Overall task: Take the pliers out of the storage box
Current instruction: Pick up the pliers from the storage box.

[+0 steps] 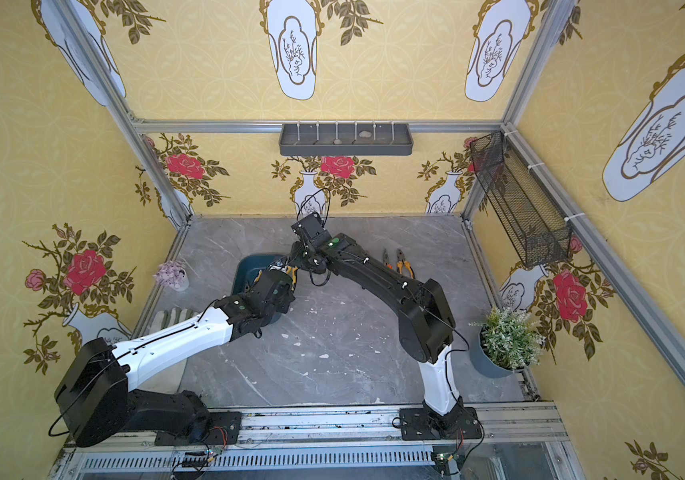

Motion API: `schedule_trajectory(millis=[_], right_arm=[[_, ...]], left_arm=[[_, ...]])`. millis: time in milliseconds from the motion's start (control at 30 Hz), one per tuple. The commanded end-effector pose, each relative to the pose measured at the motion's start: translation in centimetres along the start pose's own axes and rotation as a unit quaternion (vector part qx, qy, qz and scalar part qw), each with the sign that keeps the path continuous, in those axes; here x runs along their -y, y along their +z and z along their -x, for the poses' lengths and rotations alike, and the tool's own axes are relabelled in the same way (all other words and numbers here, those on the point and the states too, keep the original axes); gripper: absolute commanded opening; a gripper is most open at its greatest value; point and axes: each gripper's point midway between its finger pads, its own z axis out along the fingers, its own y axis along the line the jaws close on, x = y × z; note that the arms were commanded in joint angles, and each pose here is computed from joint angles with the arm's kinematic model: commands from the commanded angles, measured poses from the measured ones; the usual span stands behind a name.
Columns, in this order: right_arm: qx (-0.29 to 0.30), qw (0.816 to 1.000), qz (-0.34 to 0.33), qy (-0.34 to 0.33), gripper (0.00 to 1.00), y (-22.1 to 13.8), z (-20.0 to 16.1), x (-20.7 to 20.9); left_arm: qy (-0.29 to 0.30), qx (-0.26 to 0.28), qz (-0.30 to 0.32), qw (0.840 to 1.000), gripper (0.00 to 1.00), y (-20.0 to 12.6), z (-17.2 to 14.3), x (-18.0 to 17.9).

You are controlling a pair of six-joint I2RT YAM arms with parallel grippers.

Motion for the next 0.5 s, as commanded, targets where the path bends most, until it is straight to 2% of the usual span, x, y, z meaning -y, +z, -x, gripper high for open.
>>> schedule_trajectory(millis=[0, 200, 467], right_arm=[[0.054, 0.997, 0.055, 0.008, 0.56, -1.5, 2.6, -2.3], [0.091, 0.994, 0.052, 0.017, 0.57, -3.7, 4.8, -1.8], [0.004, 0.999, 0.042, 0.024, 0.56, -0.1, 4.2, -0.7]], left_arm=[[0.001, 0.002, 0.002, 1.0, 0.0, 0.1, 0.0, 0.0], [-0.005, 0.013, -0.004, 1.0, 0.0, -0.2, 0.0, -0.1], [-0.018, 0.055, -0.037, 0.998, 0.0, -1.7, 0.1, -0.3]])
